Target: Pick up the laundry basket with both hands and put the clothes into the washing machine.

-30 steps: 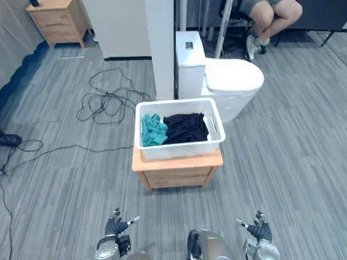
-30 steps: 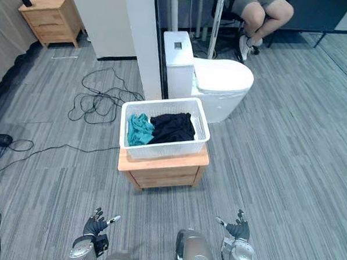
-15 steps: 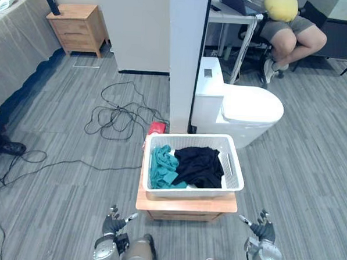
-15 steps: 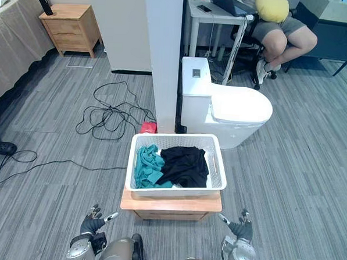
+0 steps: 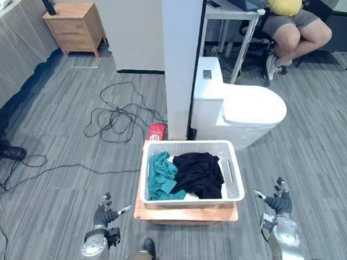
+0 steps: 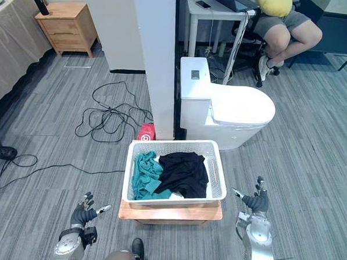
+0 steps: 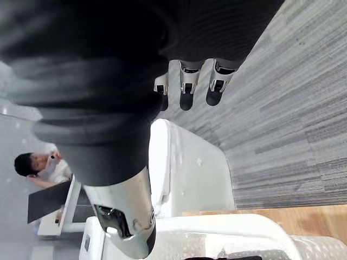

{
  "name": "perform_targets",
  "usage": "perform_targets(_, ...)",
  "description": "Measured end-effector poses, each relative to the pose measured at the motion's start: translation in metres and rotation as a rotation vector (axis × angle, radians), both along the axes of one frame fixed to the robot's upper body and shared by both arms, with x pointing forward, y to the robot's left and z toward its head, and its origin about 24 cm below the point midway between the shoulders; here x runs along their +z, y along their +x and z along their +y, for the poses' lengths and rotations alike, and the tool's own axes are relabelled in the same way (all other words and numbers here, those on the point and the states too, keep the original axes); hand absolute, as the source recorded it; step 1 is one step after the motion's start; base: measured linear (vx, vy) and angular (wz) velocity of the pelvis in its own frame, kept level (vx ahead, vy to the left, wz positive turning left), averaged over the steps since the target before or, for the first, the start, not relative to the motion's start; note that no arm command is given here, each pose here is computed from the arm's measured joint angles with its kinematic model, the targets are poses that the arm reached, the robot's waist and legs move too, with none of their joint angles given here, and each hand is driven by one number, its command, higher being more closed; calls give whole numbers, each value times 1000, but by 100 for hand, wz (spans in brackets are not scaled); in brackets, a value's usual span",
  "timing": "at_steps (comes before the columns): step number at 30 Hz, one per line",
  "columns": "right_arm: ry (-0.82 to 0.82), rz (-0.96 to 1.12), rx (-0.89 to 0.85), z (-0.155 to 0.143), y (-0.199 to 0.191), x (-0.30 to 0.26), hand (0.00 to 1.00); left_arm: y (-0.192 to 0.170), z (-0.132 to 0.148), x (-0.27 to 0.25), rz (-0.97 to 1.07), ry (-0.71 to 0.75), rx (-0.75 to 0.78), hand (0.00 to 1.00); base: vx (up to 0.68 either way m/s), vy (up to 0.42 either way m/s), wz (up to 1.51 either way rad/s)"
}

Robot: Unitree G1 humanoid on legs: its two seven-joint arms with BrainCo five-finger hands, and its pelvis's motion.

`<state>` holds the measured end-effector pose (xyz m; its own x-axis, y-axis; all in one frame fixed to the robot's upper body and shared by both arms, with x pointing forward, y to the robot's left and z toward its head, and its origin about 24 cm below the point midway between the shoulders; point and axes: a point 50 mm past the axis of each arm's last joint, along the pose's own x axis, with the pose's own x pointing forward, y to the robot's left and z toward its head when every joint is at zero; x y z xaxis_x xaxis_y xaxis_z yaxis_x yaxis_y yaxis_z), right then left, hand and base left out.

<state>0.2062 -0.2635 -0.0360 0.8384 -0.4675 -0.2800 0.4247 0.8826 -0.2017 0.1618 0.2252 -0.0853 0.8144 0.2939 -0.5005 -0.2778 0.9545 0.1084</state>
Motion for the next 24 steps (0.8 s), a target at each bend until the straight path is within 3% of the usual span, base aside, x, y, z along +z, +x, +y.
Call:
perform_targets(8,-24,-49,90,21,67,22,0,72,-27,32,-152,85,-104,0,-101,-52,-6)
perform_targets(16,-42,-150,66,38,141,79,0,148,-30,78,-259,195,13,0,-101,6,-11)
perform_targets(23,-26,-192,94,57,173,115,0,177,-28,105,-288,258,35,0,-58,7,5)
perform_targets(24,-24,-199,100,59,177,121,100,181,-29,108,-283,267,19,100,-77,-15,-5)
